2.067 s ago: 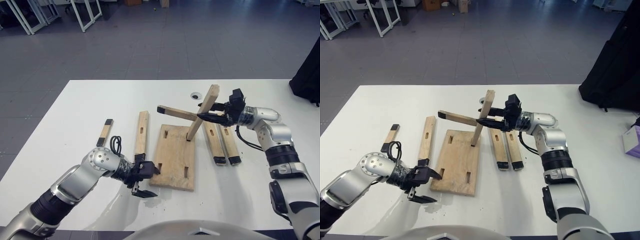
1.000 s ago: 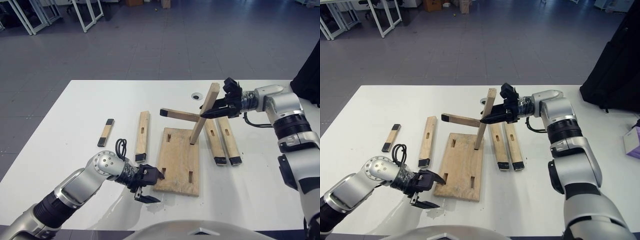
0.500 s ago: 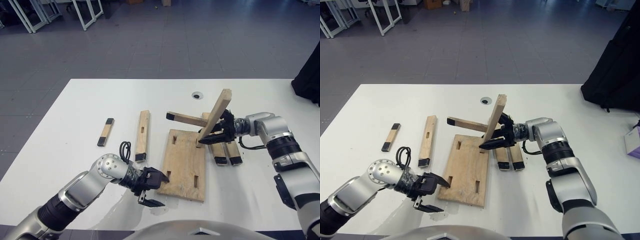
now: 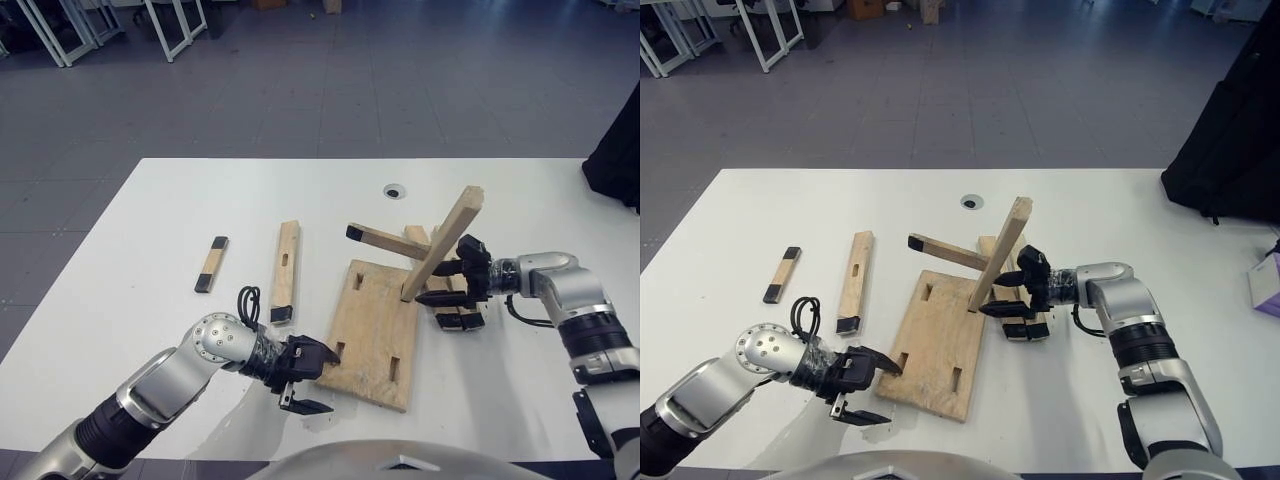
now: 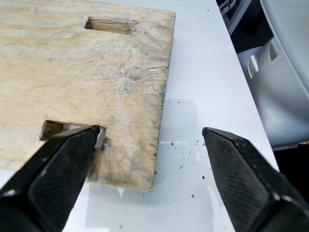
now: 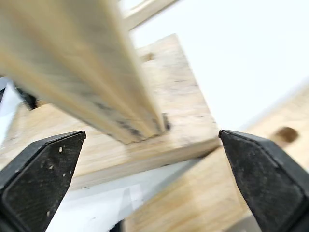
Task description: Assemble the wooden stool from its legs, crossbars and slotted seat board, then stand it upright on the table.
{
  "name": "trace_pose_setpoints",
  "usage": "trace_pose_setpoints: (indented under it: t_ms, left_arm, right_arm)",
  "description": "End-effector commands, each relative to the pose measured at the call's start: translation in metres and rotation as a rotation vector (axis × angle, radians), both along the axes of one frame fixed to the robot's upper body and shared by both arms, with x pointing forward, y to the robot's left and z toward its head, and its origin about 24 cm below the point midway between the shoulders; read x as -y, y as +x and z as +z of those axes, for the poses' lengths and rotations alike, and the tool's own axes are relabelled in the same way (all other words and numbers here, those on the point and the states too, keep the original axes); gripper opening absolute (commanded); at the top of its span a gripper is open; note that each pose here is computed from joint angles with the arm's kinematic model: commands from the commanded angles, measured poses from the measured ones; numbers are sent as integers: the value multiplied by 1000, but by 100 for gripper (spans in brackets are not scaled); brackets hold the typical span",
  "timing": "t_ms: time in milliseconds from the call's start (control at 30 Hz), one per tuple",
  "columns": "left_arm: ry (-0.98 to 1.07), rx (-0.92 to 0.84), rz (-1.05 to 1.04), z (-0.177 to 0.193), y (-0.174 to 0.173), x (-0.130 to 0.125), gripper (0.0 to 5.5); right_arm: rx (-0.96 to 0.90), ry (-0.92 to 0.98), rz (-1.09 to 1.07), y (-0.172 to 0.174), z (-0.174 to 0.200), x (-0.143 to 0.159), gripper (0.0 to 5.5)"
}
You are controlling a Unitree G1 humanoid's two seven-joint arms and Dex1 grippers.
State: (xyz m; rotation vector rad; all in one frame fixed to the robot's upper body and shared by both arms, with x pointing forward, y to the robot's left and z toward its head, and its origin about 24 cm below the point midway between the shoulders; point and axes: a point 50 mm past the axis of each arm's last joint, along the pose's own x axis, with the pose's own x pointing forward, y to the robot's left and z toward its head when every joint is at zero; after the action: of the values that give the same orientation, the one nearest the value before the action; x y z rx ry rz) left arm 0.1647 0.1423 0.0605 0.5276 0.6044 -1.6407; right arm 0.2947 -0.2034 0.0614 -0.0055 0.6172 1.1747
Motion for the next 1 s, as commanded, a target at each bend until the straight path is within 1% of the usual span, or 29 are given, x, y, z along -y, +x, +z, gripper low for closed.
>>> trace_pose_setpoints:
  t_ms: [33,133,300,367,400,467,567,633,767,867,1000]
  left_arm:
    - [106,-135,36,-25,-15,-12,395]
    - [128,-108,39,-26,-15,-14,395]
    - [109,-128,101,-28,-22,-15,395]
    - [117,-122,136,-30,-22,-16,395]
    - [119,-118,151,-30,-21,-17,395]
    - [120,-114,174,-31,-20,-18,395]
    - [113,-114,197,-31,-19,-19,395]
    - [103,-118,199,-29,-19,-19,395]
    - [95,-117,197,-29,-17,-17,395]
    - [90,-117,198,-29,-16,-16,395]
    - [88,-115,200,-28,-15,-16,395]
  right_arm:
    - [99,18,-59,8,11,-3,510]
    - [176,-80,-42,-5,10,6,510]
    - [166,-94,70,-37,15,12,510]
    - [184,-99,47,-37,21,17,510]
    - [215,-79,-2,-32,28,20,510]
    - [288,-13,-106,-20,43,25,510]
    - [418,141,-272,0,80,26,510]
    - [509,281,-349,10,115,21,510]
    - [650,580,-345,8,183,9,510]
    - [693,655,-315,5,205,3,510]
    - [699,679,-348,17,216,-11,510]
